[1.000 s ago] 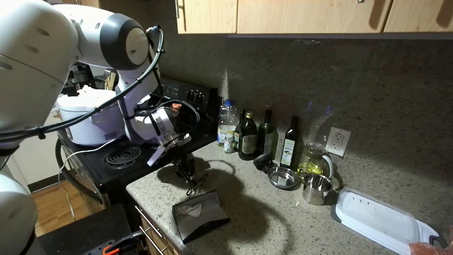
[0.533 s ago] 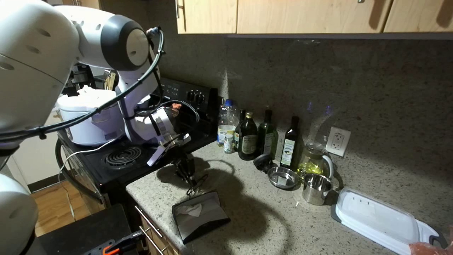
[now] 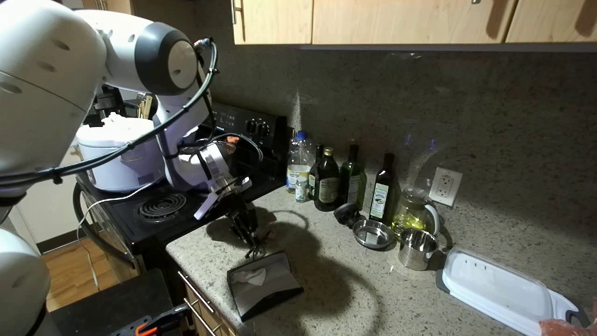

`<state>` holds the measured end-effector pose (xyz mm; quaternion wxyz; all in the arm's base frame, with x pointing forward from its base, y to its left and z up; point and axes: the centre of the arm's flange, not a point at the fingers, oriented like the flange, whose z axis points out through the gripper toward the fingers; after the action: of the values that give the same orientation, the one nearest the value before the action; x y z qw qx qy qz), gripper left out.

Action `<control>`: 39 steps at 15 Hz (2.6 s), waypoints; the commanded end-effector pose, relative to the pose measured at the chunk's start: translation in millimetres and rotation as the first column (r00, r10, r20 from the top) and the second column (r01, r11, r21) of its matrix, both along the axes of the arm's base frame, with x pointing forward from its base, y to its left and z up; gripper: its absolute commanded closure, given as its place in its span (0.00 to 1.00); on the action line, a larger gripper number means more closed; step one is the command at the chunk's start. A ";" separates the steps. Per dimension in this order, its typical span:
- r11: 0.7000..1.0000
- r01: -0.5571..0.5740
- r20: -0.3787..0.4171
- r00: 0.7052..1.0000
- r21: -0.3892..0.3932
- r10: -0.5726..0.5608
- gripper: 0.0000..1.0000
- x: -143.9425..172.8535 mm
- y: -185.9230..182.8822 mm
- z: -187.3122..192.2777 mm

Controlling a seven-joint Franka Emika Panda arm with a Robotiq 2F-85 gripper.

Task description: Take the eyeglasses out of its case and put them on the counter

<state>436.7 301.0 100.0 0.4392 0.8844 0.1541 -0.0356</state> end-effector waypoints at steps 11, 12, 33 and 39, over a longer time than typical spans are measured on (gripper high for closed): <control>0.999 -0.032 0.026 0.999 0.041 0.031 0.57 -11.0 24.4 20.4; 0.998 -0.036 0.026 0.999 0.055 0.035 0.53 -13.0 27.7 24.2; 0.919 -0.052 0.101 0.995 0.390 0.013 0.00 -31.6 29.7 142.9; 0.815 -0.116 0.086 0.993 0.567 0.081 0.00 -48.0 18.2 173.1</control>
<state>407.9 340.8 250.1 0.2037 0.9624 0.1704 0.0566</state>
